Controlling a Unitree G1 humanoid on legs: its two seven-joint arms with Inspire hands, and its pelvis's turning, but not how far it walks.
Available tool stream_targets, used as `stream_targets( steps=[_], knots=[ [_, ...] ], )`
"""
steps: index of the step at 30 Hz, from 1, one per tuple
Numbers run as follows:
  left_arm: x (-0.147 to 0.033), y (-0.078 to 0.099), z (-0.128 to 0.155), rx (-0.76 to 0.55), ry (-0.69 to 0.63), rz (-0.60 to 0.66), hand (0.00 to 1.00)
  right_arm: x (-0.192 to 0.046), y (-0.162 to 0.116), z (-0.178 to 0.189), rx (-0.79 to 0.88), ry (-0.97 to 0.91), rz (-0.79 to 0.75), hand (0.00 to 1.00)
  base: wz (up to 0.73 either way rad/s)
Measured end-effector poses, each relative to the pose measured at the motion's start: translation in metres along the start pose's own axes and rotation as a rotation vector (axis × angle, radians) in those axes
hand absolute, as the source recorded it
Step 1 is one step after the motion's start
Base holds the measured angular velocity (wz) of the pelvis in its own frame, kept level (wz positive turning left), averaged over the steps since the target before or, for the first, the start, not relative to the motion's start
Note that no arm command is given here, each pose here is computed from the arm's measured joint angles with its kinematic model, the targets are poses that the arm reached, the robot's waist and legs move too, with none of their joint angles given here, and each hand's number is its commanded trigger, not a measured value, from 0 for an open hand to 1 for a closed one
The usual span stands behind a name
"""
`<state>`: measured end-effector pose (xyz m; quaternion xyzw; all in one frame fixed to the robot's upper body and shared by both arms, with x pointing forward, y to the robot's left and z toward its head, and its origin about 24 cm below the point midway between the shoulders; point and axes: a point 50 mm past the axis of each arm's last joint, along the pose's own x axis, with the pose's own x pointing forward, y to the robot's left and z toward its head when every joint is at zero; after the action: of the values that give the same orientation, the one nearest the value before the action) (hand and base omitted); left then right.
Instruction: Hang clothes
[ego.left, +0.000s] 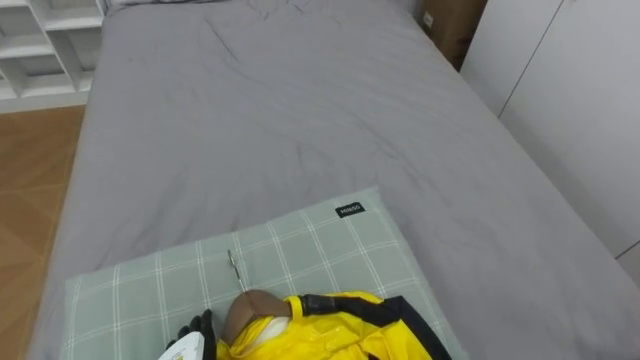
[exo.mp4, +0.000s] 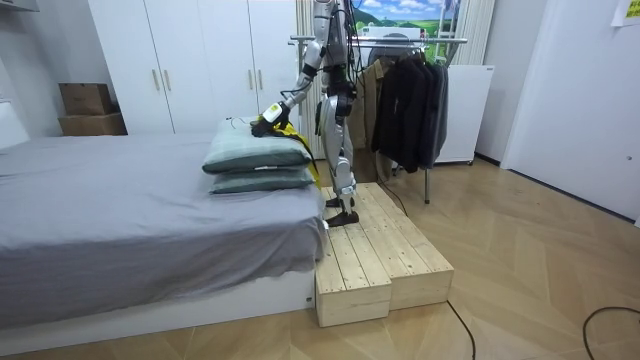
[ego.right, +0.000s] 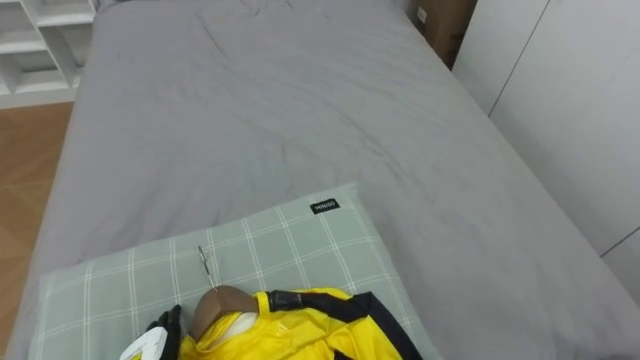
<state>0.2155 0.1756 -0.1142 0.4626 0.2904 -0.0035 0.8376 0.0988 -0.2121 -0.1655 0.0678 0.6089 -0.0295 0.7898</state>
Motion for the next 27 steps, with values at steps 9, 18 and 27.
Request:
stream_targets(
  steps=[9,18,27],
  knots=[
    [-0.0004,-0.0009,-0.0005,0.0,0.003,-0.003,0.0,0.0,0.0001,0.0,0.0,0.0,0.0,0.0,0.0],
    [-0.0009,-0.0019,-0.002,0.002,0.009,-0.009,0.0,0.0001,0.0005,-0.0008,0.003,0.003,0.001,0.0,0.0],
    [-0.0007,-0.0013,-0.002,-0.014,0.011,-0.006,0.0,0.0002,0.0011,-0.001,0.004,0.003,0.004,0.0,0.0]
  ],
)
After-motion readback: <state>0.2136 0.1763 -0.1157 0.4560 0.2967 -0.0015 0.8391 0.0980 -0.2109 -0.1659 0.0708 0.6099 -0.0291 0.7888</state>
